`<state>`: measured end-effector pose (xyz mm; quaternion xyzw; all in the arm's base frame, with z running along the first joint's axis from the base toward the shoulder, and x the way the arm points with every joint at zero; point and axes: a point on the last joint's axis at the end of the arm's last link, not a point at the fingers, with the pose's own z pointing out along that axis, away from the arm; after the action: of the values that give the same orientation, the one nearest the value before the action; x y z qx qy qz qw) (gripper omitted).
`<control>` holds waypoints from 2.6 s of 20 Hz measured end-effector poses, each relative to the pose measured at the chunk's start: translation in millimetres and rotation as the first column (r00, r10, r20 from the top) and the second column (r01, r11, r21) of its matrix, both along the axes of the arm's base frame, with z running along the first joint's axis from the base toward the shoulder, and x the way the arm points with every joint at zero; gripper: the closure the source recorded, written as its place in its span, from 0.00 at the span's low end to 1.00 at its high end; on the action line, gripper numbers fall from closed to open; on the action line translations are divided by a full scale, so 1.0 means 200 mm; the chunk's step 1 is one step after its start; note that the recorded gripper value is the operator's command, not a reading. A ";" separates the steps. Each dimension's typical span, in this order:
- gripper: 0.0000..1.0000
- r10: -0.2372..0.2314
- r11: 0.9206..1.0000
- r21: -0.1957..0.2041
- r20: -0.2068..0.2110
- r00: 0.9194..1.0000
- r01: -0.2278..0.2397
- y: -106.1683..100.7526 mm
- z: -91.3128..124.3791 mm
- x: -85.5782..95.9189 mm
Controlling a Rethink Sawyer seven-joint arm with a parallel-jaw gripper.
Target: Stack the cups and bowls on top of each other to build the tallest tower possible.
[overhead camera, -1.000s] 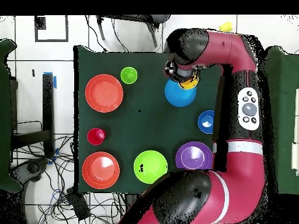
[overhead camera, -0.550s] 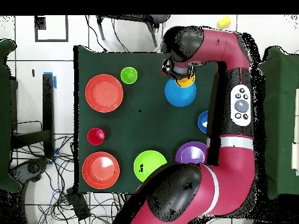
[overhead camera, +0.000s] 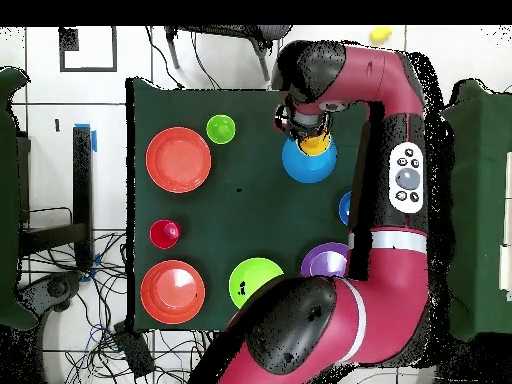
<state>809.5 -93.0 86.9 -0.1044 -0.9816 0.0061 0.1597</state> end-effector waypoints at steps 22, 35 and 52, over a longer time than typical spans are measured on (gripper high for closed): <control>1.00 0.008 0.999 -0.052 -0.084 0.996 -0.012 -0.05 -0.10 -0.08; 1.00 0.011 0.998 -0.067 -0.116 0.993 -0.019 -0.06 -0.25 -0.12; 1.00 0.007 0.997 -0.070 -0.111 0.994 -0.015 -0.07 -0.25 -0.11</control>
<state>787.0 -106.8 37.9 -0.1039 -0.9709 0.0478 0.2102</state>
